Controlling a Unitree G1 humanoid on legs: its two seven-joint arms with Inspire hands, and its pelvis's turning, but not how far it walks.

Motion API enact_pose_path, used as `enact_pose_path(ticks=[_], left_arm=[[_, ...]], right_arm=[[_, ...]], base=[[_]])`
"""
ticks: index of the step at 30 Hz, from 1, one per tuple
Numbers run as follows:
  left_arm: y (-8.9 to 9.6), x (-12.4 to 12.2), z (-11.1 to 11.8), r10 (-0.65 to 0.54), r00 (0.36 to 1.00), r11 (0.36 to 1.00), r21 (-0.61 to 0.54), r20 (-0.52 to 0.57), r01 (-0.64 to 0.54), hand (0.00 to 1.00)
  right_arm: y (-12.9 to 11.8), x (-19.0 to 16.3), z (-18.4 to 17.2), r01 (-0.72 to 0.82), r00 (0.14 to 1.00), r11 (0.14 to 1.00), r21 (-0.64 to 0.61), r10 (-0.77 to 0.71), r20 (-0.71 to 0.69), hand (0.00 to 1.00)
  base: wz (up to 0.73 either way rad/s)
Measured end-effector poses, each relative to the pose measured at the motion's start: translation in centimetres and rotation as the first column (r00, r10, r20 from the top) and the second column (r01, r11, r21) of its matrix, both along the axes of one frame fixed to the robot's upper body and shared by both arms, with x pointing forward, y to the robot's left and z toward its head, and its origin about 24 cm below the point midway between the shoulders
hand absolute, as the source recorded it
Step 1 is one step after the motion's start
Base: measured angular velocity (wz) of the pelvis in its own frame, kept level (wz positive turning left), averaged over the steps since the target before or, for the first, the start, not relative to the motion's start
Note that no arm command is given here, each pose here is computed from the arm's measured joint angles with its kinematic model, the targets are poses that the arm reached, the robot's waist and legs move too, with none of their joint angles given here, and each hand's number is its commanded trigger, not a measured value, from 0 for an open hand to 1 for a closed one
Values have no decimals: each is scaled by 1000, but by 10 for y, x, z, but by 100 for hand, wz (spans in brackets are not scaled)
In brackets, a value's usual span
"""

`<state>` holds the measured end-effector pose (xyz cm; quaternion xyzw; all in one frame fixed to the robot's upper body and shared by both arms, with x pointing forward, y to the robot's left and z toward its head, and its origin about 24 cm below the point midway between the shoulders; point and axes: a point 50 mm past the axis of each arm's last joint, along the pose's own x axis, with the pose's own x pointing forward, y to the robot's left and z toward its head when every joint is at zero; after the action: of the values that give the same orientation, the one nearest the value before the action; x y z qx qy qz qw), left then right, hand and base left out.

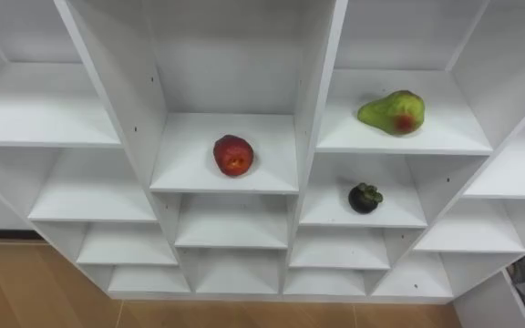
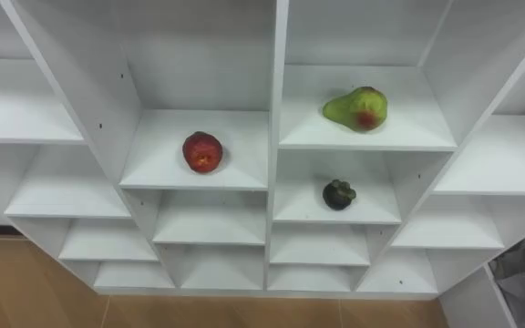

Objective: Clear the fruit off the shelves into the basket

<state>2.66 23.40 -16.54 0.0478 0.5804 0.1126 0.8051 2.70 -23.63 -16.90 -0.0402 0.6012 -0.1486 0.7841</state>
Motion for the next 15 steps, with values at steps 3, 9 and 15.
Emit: enact_pose_path(ticks=[3,9,15], left_arm=[[0,0,0,0,1000,1000,0,1,0,100],[0,0,0,0,1000,1000,0,0,0,100],[0,1,0,0,1000,1000,-1,1,0,100]], right_arm=[[0,0,0,0,1000,1000,0,0,0,0],[0,0,0,-2,1000,1000,-2,2,-1,0],[1,1,0,-9,1000,1000,-2,9,0,0]], base=[[0],[0],[0]])
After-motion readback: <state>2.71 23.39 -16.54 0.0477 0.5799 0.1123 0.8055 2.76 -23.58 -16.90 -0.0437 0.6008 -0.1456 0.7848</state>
